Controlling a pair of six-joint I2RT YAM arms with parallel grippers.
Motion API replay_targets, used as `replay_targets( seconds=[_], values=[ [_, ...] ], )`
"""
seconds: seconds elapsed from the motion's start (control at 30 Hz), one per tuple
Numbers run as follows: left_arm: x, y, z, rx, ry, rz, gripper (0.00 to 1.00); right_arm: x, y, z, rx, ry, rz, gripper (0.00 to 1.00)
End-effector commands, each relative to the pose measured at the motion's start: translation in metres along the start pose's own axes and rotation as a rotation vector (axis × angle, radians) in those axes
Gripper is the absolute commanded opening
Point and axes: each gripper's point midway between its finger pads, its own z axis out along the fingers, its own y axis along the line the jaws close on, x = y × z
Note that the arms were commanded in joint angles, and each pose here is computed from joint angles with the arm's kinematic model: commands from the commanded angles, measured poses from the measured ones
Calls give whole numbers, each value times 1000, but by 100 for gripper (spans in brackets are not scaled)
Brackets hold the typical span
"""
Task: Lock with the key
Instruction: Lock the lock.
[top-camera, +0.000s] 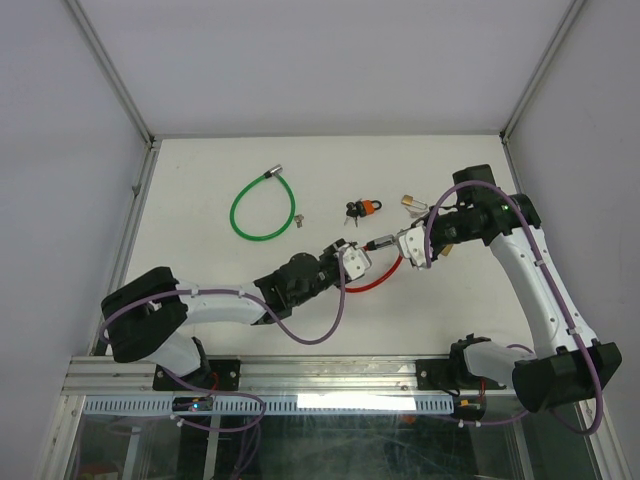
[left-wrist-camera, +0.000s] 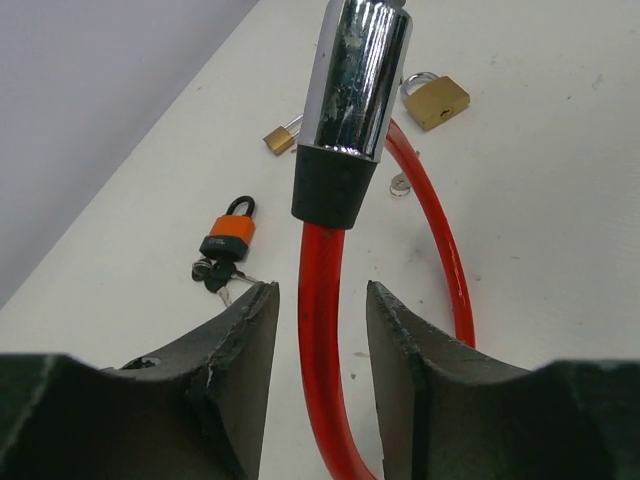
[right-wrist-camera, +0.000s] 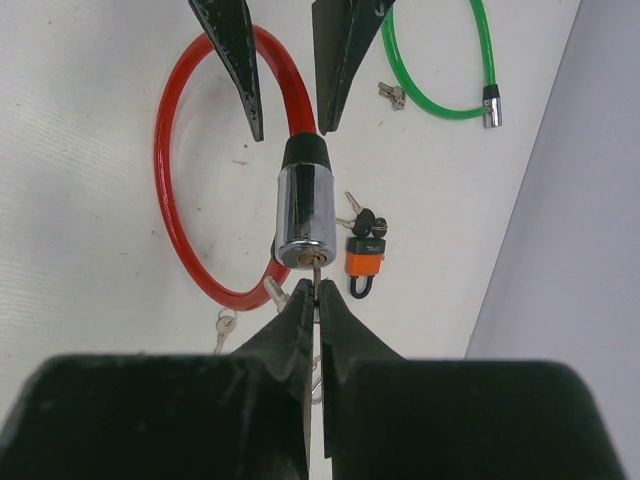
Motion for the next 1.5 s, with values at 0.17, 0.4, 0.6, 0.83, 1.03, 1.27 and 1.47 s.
replay_targets(
  seconds=[0.17,0.4,0.6,0.83,1.03,1.27,1.47],
  values=[
    [-32,4,14,47,-90,-68,14,-2,5,0,-16,-3,34,0],
    [-30,12,4,195,-92,-130,0,-3,6,-2,-31,7,-51,0],
    [-45,27,-11,462,-117,-241,0,-9,4,-10,-91,7,-201,0],
    [-50,39,-18,663,-72,-343,0,-31,-34,-37,12,22,-191,0],
    [-44,43,-22,642,-14,-341,0,-34,-34,-43,73,44,-85,0],
    [-31,41,-24,561,72,-364,0,-34,-39,-47,148,38,159,0],
    [-29,24,-37,545,144,-355,0,-40,-36,-41,190,-24,285,0]
  ],
)
